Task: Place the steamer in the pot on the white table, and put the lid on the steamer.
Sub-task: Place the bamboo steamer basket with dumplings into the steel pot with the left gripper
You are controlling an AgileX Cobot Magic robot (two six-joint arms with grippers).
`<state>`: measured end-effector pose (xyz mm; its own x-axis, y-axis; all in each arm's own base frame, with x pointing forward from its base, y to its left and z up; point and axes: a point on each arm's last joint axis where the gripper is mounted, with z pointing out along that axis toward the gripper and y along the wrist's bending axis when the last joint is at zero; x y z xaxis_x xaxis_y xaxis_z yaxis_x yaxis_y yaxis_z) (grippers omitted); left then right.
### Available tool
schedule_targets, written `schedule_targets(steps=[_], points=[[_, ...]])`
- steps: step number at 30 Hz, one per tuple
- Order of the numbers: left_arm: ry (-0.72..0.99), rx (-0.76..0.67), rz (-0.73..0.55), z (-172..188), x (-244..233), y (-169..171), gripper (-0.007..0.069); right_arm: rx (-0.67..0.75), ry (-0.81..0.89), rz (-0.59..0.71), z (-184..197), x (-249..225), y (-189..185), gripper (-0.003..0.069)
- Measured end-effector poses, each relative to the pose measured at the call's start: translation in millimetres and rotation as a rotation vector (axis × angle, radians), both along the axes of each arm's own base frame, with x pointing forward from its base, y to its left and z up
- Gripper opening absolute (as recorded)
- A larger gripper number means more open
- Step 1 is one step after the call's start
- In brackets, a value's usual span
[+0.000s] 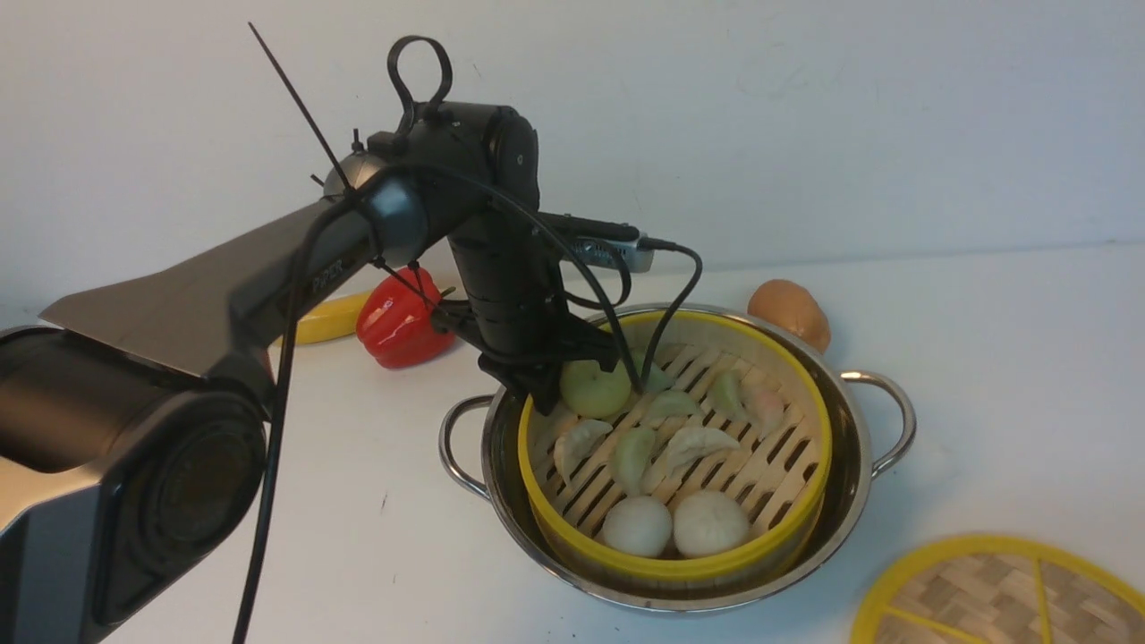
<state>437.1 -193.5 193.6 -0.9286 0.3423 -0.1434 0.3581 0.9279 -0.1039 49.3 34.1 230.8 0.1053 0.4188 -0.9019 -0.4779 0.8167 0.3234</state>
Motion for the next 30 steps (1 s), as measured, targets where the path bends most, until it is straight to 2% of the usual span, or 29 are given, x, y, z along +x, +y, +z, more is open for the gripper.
schedule_targets(steps=[12,20,25,30], points=[[-0.001,0.005,-0.001,-0.4,0.2,0.4,0.0067,0.0,0.0,0.0,0.0,0.0,0.0,0.0244],[-0.006,-0.01,0.002,1.8,0.9,-1.0,0.0172,0.0,0.0,0.0,0.0,0.0,0.0,0.0244],[-0.003,-0.017,0.003,1.9,0.6,-1.6,0.0264,0.0,0.0,0.0,0.0,0.0,0.0,0.0244],[-0.016,-0.022,0.003,6.1,2.1,-2.2,0.0298,0.0,0.0,0.0,0.0,0.0,0.0,0.0244]])
